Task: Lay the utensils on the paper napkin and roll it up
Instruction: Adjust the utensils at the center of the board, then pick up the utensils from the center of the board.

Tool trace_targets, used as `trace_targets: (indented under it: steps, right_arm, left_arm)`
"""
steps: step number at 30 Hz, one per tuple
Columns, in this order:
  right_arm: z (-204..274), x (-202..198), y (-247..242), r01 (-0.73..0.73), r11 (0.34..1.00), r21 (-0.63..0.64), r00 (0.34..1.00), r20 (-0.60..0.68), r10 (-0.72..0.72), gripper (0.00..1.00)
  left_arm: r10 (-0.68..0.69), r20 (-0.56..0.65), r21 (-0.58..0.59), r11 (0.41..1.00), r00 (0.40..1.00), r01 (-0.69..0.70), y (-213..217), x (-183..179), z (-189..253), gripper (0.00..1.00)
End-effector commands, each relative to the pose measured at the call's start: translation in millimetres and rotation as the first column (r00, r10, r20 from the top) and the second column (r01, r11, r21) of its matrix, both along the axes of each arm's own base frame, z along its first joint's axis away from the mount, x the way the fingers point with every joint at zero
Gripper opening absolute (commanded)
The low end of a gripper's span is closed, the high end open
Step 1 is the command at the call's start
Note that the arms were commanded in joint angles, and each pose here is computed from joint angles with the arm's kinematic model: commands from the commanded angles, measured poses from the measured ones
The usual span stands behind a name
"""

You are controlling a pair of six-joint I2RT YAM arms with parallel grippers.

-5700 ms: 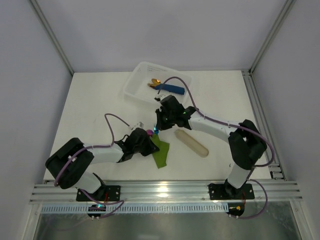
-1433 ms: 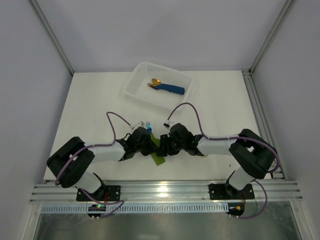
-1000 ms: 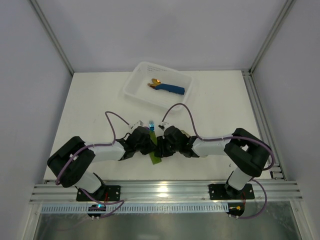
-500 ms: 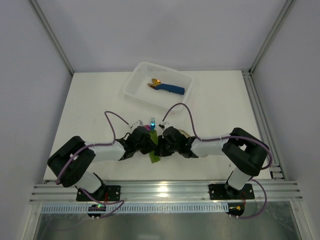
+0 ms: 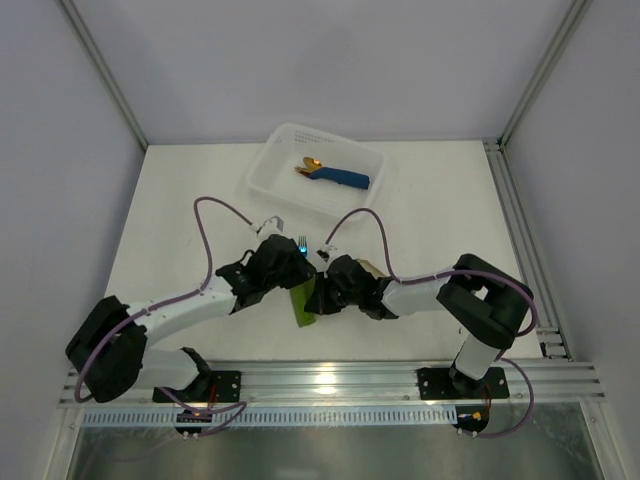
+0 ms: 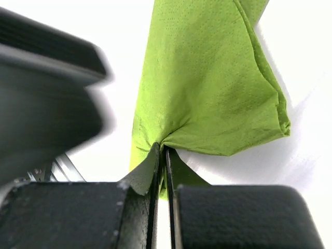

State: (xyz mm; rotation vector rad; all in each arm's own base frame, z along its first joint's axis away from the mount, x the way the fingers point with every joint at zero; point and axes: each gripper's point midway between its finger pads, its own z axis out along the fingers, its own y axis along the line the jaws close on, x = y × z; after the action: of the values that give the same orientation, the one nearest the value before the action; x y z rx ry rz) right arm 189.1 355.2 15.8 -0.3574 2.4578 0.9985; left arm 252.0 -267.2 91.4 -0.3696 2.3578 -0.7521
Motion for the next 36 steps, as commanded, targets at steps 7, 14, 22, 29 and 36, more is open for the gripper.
trace_targets:
  steps: [7,14,22,29,36]
  right_arm:
    - [-65.0,-50.5,-60.5,-0.083,0.966,-0.245,0.982,-0.187,0.037,0.04]
    - [-34.9,-51.6,-46.8,-0.104,0.986,-0.127,0.972,-0.225,0.074,0.04]
    - [-12.1,-54.9,-33.7,-0.12,0.992,-0.046,0.957,-0.271,0.103,0.04]
    - [6.2,-53.6,-29.6,-0.108,0.994,0.018,0.952,-0.288,0.108,0.04]
    - [15.0,-52.3,-27.8,-0.096,0.993,0.063,0.945,-0.306,0.111,0.04]
  left_arm:
    - [0.1,0.007,0.175,0.979,0.995,-0.1,65.4,-17.7,14.2,0.41]
    - [0.14,-0.08,0.129,0.983,0.987,-0.129,84.2,-51.2,-14.7,0.38]
    - [0.134,-0.129,0.033,0.991,0.983,-0.131,85.7,-72.5,-33.6,0.46]
    - [0.108,-0.135,-0.082,0.989,0.985,-0.12,69.7,-73.2,-39.1,0.56]
    - [0.118,-0.163,-0.109,0.985,0.98,-0.137,65.2,-74.0,-47.8,0.61]
